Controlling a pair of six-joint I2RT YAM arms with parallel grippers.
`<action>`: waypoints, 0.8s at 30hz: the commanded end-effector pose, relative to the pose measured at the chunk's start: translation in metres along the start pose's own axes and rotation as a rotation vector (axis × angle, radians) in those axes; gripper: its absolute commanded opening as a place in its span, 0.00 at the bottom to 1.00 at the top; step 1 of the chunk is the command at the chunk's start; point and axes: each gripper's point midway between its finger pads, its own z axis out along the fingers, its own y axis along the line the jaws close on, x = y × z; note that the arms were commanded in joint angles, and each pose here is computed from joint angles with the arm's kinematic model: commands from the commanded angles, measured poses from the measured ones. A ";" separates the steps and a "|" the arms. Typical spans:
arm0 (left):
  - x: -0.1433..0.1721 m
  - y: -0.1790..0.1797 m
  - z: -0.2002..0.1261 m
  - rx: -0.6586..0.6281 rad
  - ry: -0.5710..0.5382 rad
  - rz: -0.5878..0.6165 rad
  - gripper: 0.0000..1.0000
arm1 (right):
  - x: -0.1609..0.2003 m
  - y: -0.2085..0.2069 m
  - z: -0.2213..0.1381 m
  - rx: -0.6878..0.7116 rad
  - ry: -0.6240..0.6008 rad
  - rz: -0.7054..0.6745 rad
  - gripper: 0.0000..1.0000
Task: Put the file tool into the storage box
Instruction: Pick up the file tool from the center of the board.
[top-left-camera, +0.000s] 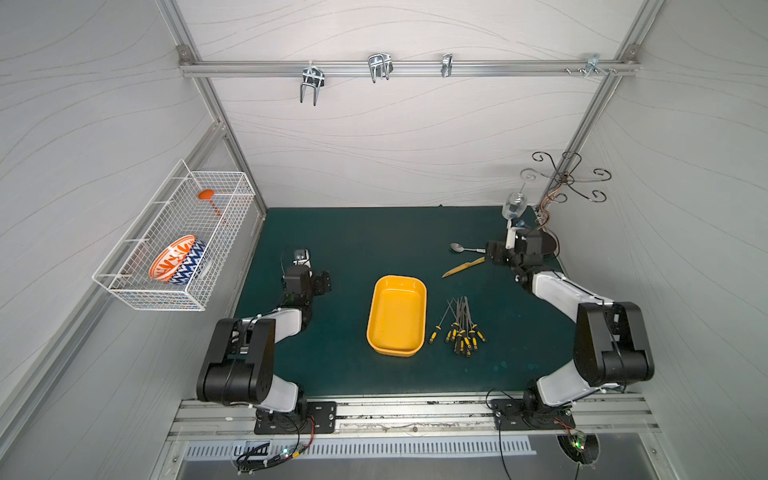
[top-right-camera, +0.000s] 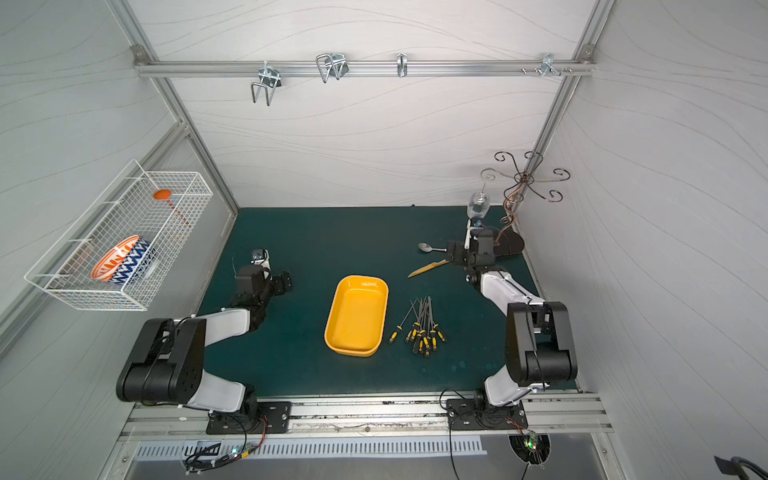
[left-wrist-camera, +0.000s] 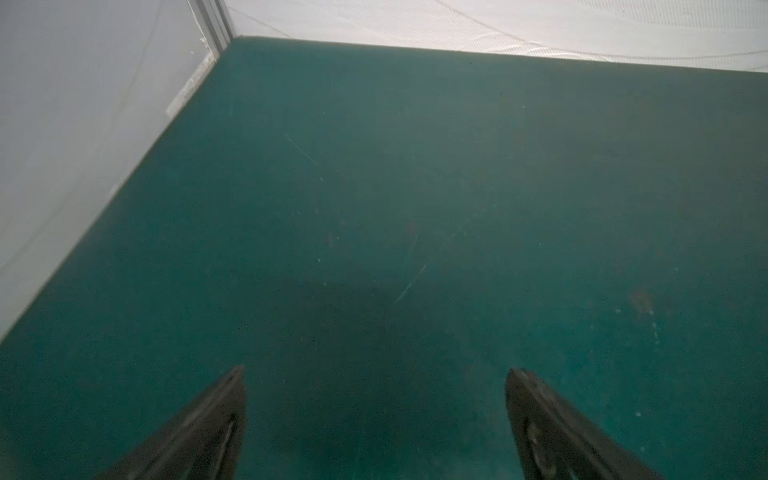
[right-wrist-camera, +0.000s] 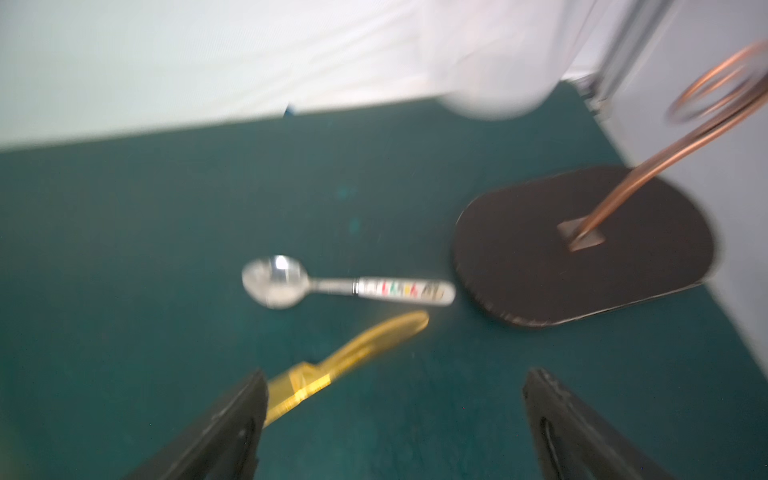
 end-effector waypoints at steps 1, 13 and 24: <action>-0.056 -0.005 -0.027 -0.026 -0.030 -0.069 1.00 | 0.046 0.010 -0.033 0.152 0.255 0.132 0.96; 0.012 -0.092 -0.122 0.206 0.227 -0.287 0.84 | 0.208 0.089 -0.155 -0.031 0.708 -0.002 0.32; 0.040 -0.090 -0.164 0.257 0.208 -0.196 0.86 | 0.244 0.081 -0.172 -0.026 0.777 -0.006 0.31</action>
